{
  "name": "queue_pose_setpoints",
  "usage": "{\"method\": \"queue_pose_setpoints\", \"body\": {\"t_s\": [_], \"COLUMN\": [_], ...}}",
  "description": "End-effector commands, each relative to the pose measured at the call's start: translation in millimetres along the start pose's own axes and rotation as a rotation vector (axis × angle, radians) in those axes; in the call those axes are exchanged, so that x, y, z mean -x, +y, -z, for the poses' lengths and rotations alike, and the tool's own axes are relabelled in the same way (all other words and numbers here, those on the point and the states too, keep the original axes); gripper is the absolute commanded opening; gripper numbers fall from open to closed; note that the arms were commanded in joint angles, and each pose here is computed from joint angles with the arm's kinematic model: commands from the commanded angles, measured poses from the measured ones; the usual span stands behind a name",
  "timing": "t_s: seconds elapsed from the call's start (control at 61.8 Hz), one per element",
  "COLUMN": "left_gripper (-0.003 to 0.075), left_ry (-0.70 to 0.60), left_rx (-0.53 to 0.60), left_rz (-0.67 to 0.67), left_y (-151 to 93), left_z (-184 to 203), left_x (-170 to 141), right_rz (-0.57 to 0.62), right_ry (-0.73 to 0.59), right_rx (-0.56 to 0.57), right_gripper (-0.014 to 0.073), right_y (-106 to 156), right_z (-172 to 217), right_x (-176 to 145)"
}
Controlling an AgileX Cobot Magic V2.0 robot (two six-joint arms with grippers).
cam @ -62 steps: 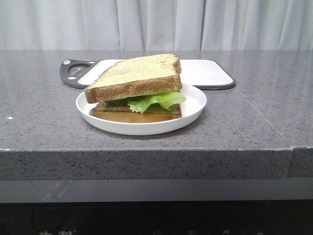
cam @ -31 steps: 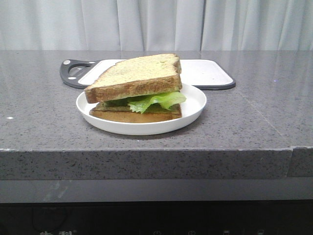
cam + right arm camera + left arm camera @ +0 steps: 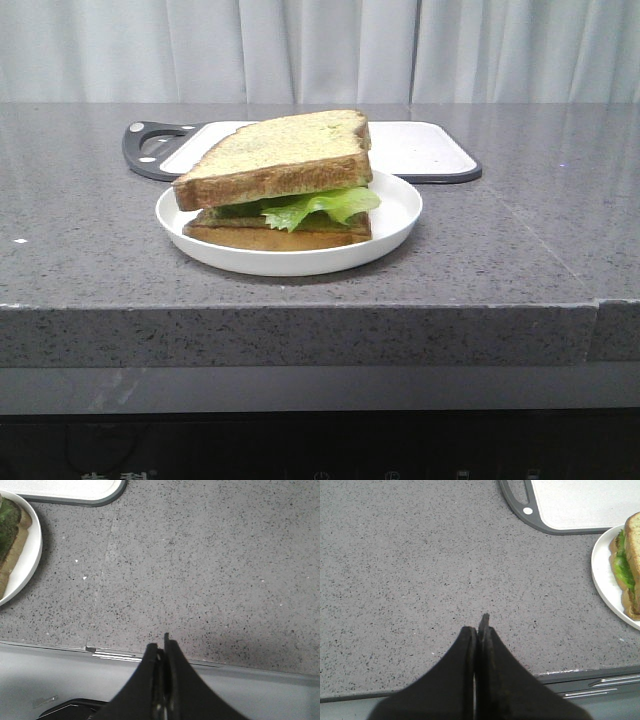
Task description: Left arm grabs bread, right arm adds lettuce
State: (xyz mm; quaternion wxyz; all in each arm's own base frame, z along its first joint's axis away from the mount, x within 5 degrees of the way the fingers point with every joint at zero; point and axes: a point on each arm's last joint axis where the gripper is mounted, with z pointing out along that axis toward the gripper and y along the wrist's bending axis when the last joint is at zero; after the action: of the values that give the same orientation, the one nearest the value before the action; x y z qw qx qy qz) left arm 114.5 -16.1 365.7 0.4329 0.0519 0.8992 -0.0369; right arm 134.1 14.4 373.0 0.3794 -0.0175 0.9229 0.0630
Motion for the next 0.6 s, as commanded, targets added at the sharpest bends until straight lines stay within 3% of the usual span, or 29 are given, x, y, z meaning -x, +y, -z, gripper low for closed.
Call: {"method": "queue_pose_setpoints", "body": {"t_s": [0.0, 0.227, 0.583], "left_gripper": [-0.002, -0.002, -0.002], "left_ry": [-0.096, -0.175, -0.497], "left_rx": [-0.015, 0.026, 0.056], "left_rz": [0.008, -0.003, 0.122], "left_y": [-2, 3, 10], "left_z": [7, 3, -26], "left_x": [12, -2, -92], "right_rz": [0.004, 0.004, 0.004], "right_ry": [-0.073, -0.073, -0.073], "right_rx": [-0.004, -0.004, -0.004], "right_gripper": [-0.0067, -0.0067, -0.0067], "right_y": [0, 0, 0], "right_z": [7, 7, 7], "right_x": [8, 8, 8]}}
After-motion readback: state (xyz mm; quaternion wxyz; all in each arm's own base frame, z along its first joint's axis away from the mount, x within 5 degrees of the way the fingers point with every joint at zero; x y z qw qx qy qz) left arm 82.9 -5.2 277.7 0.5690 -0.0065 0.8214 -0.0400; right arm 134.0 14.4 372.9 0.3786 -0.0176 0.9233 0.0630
